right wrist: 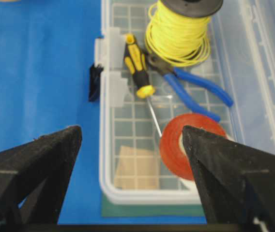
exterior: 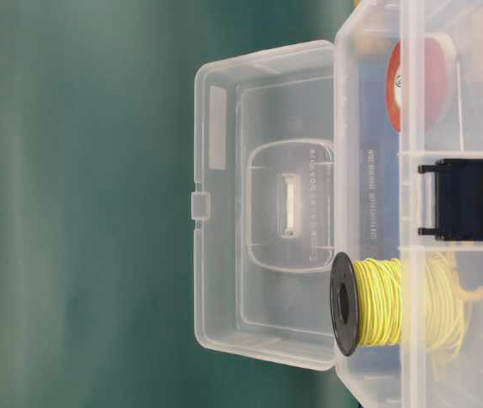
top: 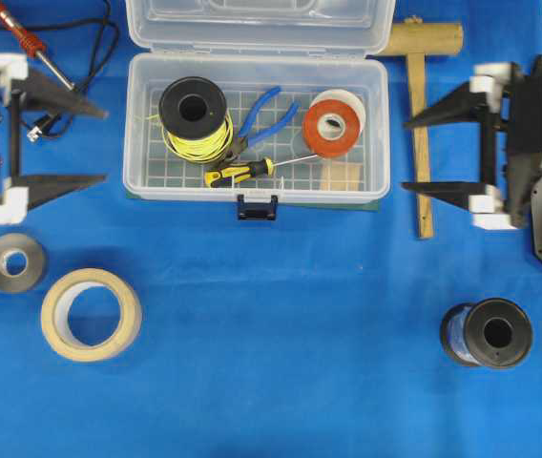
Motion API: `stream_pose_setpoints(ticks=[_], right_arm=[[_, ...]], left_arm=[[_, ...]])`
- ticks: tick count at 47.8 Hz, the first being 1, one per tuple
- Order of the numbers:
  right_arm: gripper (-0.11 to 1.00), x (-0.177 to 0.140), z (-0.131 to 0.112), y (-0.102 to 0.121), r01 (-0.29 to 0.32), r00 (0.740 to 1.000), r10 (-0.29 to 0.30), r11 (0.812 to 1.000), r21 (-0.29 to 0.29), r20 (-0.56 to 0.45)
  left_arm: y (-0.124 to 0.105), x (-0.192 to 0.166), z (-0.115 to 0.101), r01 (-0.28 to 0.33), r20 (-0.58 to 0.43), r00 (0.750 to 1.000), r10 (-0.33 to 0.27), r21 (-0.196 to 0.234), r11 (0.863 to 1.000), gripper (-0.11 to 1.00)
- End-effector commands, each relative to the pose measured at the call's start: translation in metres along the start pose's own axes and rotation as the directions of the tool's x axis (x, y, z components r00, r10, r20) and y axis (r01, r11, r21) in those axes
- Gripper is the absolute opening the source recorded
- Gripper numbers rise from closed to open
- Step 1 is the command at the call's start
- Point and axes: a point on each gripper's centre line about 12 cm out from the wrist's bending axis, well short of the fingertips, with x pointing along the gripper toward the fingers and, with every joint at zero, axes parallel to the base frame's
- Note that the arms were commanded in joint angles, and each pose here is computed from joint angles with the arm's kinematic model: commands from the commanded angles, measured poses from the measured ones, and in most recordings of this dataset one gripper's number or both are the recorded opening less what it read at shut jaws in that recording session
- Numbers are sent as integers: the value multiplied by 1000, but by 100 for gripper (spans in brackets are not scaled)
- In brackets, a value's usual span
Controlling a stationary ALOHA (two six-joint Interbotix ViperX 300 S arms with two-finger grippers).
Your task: Open the tool box with both arms.
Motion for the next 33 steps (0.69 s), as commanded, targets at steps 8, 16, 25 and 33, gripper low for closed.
stream_pose_setpoints(ticks=[8, 16, 25, 33], right_arm=[[82, -26, -22, 0, -14, 999, 12, 999, 40, 48], [82, -33, -43, -2, -18, 998, 14, 997, 70, 59], [82, -30, -59, -3, -23, 998, 17, 996, 86, 66], [82, -27, -61, -3, -20, 998, 15, 996, 87, 57]], left_arm=[[-11, -29, -5, 48, 79, 996, -47, -2, 999, 87], [-12, -41, -20, 49, 78, 996, -49, -2, 999, 87], [-13, -47, -36, 50, 72, 996, -49, -5, 999, 87], [-13, -49, -44, 53, 61, 997, -52, -28, 998, 87]])
